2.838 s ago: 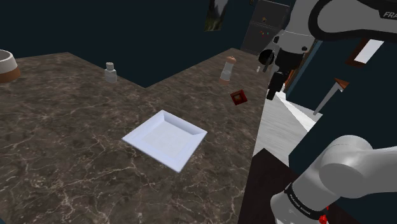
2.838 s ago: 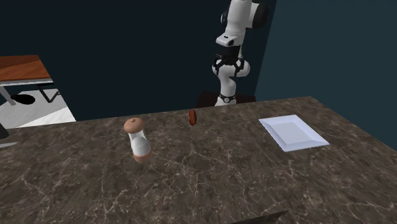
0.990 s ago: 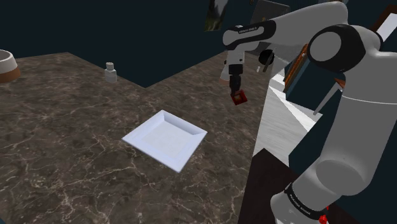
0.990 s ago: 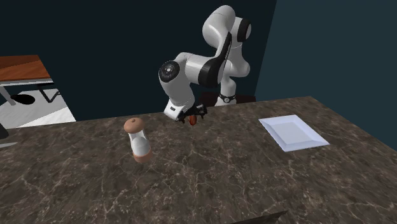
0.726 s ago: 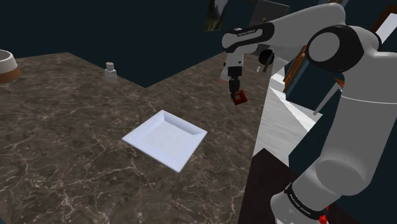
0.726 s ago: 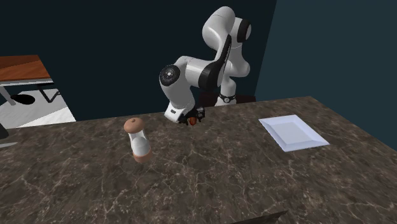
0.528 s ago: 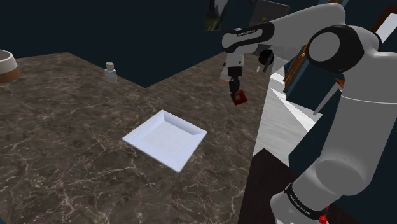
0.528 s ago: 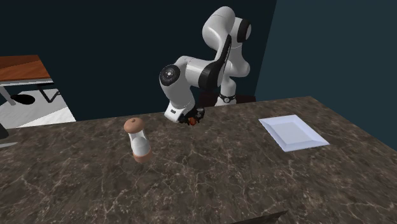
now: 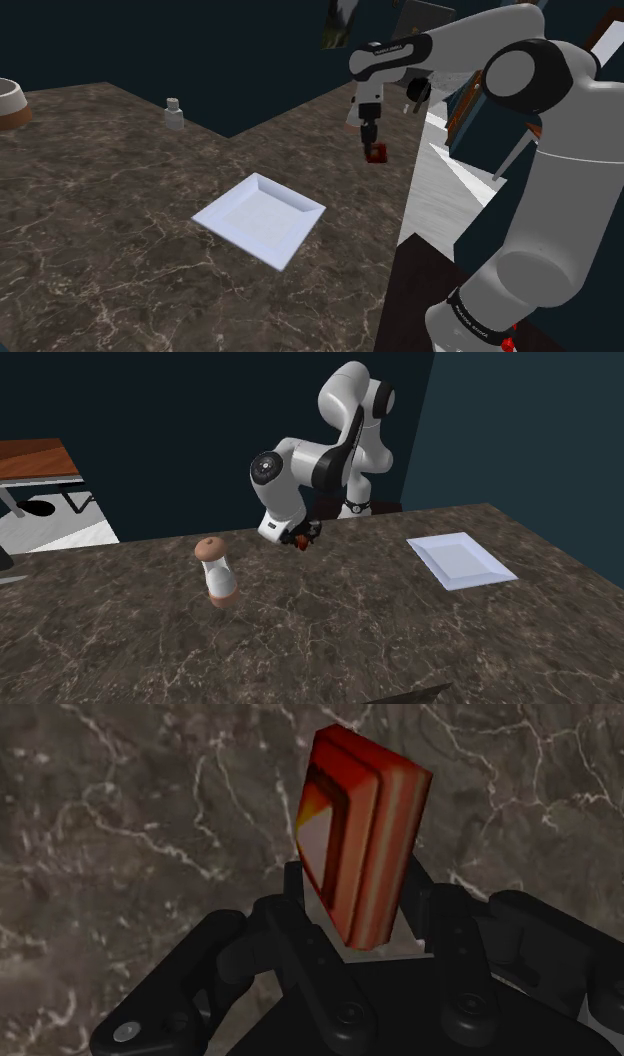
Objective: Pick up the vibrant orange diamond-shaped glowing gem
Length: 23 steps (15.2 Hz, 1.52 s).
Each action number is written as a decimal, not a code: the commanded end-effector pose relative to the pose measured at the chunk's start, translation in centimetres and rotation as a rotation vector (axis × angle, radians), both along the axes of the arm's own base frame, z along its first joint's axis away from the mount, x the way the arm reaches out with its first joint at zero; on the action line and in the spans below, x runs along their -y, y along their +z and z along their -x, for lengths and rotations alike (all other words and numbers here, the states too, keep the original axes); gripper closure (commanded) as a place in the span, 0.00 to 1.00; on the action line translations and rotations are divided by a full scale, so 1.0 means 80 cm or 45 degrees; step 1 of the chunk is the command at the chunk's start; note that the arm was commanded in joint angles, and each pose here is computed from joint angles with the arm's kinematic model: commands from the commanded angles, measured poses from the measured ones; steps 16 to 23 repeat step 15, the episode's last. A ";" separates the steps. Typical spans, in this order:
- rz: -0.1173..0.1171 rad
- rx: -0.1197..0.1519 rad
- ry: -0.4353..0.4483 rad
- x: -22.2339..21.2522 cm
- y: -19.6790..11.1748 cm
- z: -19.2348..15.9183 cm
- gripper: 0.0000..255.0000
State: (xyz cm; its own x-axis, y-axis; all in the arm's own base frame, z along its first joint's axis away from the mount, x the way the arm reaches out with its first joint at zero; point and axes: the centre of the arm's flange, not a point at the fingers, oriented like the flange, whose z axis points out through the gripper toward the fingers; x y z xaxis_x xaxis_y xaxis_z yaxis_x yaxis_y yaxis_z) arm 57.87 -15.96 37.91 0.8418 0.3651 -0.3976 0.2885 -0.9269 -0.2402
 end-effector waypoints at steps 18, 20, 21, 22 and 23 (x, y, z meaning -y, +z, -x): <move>0.000 0.000 0.000 0.000 0.092 0.000 1.00; 0.000 0.000 0.000 0.000 0.092 0.000 1.00; 0.000 0.000 0.000 0.000 0.092 0.000 1.00; 0.000 0.000 0.000 0.000 0.092 0.000 1.00; 0.000 0.000 0.000 0.000 0.092 0.000 1.00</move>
